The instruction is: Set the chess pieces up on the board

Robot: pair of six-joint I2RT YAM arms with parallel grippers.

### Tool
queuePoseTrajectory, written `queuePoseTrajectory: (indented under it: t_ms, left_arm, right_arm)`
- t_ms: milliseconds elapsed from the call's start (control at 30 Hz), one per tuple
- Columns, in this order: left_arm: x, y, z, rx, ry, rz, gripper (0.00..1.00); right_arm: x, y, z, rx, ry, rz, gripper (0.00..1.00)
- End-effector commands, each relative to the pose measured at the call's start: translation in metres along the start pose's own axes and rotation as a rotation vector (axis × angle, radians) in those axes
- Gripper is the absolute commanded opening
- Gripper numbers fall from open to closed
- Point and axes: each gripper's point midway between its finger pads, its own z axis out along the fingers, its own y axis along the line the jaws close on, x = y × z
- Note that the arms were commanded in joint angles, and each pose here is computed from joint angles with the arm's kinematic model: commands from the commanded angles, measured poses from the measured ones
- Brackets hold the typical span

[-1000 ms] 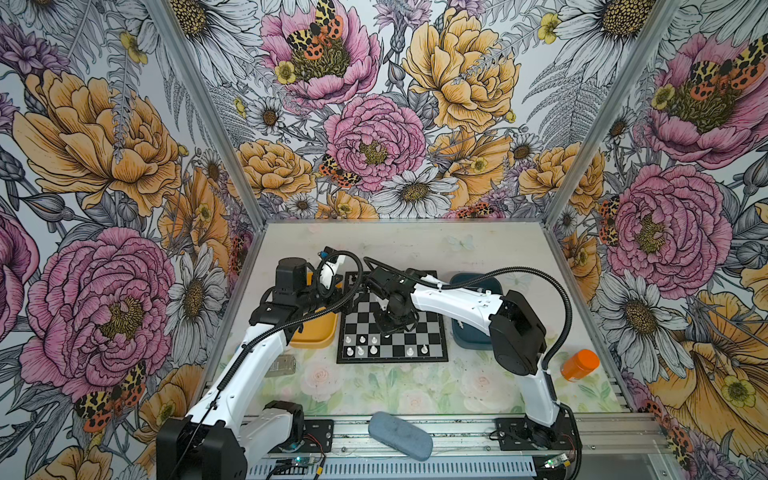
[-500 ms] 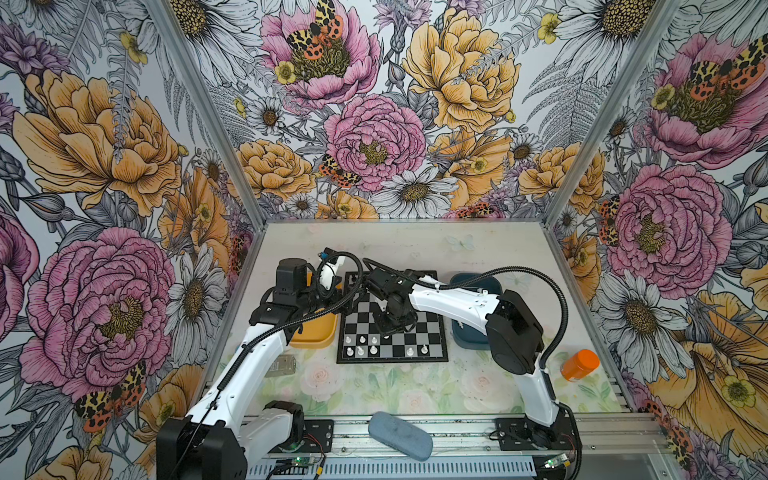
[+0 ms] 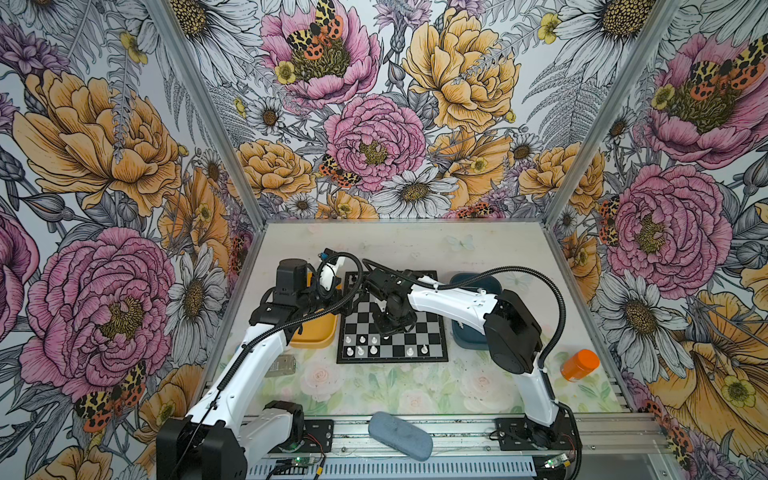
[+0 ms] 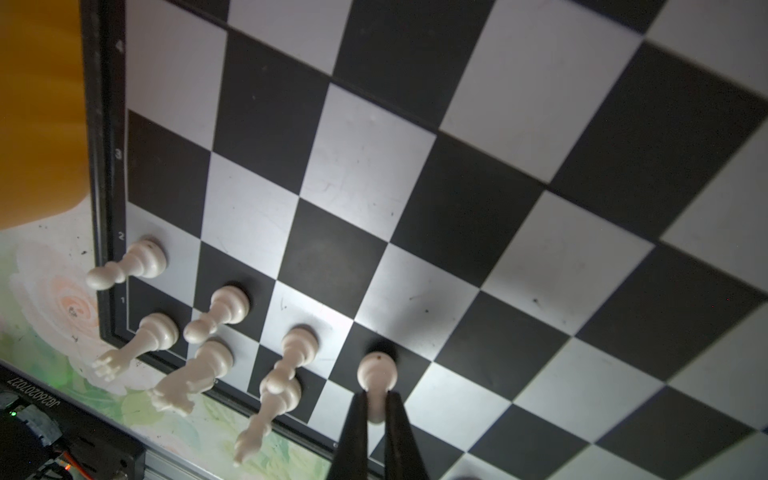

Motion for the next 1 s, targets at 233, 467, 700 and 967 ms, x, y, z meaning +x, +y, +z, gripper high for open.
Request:
queuePoseTrajectory:
  t_ms: [233,467,700,967]
  left_arm:
    - [-0.016,0.000,-0.008,-0.041,-0.065,0.068,0.99]
    - [-0.020,-0.006,-0.017,-0.045,-0.105,0.110,0.99]
    - [-0.025,-0.018,-0.033,-0.047,-0.176,0.174,0.99]
    - [-0.026,-0.019,-0.036,-0.053,-0.190,0.185,0.99]
  right_arm:
    - [0.006,0.006,0.007,0.013,0.007,0.000,0.00]
    - [0.005,0.006,0.001,0.013,-0.008,0.003,0.00]
    - [0.005,0.004,-0.001,0.020,-0.015,0.009,0.00]
    - [0.004,0.001,-0.004,0.029,-0.023,0.014,0.00]
